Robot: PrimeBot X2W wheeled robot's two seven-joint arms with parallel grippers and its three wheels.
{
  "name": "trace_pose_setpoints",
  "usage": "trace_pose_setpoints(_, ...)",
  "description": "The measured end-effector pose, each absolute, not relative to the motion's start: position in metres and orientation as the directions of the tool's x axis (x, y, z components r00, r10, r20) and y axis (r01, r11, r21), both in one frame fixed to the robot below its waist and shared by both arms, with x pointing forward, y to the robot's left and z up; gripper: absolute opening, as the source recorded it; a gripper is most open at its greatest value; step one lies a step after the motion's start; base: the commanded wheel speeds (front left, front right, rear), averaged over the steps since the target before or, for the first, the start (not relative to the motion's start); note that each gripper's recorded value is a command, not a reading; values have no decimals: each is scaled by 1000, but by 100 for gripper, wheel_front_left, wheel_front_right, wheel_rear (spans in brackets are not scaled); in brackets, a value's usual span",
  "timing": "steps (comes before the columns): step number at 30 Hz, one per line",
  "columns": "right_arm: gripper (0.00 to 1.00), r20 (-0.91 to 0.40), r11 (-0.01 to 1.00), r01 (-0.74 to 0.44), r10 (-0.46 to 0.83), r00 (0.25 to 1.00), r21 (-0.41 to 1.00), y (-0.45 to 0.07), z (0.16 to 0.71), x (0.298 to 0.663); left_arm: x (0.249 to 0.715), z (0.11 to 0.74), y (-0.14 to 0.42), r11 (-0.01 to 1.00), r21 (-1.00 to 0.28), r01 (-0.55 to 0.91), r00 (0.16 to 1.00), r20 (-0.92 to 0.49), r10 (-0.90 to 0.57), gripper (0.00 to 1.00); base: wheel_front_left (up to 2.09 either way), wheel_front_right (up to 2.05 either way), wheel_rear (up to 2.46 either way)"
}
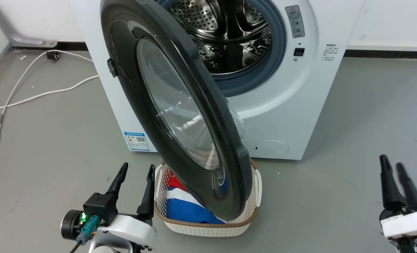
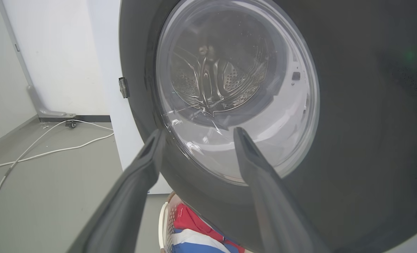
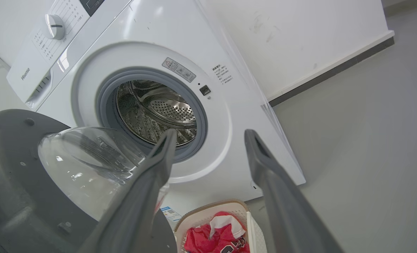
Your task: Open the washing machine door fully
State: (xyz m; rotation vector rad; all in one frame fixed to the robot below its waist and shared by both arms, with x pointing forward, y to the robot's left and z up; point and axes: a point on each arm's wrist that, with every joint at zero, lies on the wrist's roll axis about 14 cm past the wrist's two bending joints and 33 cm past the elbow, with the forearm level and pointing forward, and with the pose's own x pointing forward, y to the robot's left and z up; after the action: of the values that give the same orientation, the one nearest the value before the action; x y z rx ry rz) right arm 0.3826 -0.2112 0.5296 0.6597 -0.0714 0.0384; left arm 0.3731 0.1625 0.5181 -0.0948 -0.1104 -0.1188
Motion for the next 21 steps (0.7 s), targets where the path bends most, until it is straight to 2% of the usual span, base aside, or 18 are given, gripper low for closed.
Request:
trace_pose_setpoints(4,100,131,919,-53,1,991,392,-221,542,382,373,520,163,989,-86,121,986,121,-110,100,0,0,0)
trace_pose_setpoints(10,100,146,981,-83,58,988,175,-203,553,382,372,521,168,991,-83,109,988,122,-98,100,0,0,0)
trace_pose_setpoints(16,100,87,991,-107,101,991,77,-184,538,373,370,520,171,992,-83,99,989,120,-89,100,0,0,0)
trace_pose_setpoints(21,100,70,992,-108,103,992,59,-178,530,369,370,519,172,992,-80,96,989,117,-86,100,0,0,0)
